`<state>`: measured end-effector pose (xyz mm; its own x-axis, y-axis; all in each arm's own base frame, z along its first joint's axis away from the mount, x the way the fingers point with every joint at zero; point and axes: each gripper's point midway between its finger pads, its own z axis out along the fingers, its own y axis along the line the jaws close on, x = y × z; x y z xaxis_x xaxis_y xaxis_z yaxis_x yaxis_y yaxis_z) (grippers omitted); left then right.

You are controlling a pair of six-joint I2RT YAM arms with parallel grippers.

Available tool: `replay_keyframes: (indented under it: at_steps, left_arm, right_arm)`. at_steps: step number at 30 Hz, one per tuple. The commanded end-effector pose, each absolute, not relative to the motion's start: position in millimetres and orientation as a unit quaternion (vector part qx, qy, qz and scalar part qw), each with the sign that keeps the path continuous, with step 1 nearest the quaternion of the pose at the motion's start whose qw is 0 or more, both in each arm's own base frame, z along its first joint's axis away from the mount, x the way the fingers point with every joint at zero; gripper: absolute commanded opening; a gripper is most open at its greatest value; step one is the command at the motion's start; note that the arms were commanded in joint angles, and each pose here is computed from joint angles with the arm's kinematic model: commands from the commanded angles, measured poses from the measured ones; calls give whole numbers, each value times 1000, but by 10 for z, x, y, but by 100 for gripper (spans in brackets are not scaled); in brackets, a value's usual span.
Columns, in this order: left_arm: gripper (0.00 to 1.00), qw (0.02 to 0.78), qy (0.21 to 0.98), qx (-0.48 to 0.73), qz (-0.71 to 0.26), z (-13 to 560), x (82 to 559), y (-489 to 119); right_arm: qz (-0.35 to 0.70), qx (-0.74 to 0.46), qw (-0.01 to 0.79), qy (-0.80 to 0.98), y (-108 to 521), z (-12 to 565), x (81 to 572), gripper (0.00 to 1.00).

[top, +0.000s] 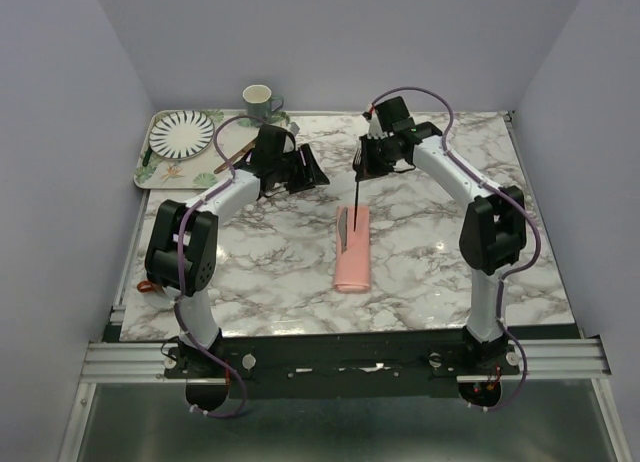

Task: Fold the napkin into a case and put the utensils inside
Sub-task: Insert the fork into the folded napkin.

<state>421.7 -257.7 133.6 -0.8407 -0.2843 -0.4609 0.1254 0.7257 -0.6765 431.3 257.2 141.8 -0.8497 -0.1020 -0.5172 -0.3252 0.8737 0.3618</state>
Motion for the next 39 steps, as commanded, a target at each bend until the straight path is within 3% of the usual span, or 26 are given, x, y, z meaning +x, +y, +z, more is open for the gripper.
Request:
replay_keyframes:
  at_steps: [1,17,39]
  left_arm:
    - [63,296,881,-38,-366,1441,4210,-2526]
    - [62,277,886,-56,-368,1297,4202,-2430]
    - [61,265,883,-93,-377,1200,4166,-2419]
  right_arm:
    - [208,-104,218,948,2550,1304,4260,1]
    - [211,-92,162,960,2561,1065,4117,1]
    - [221,-75,61,970,2488,780,3568,1]
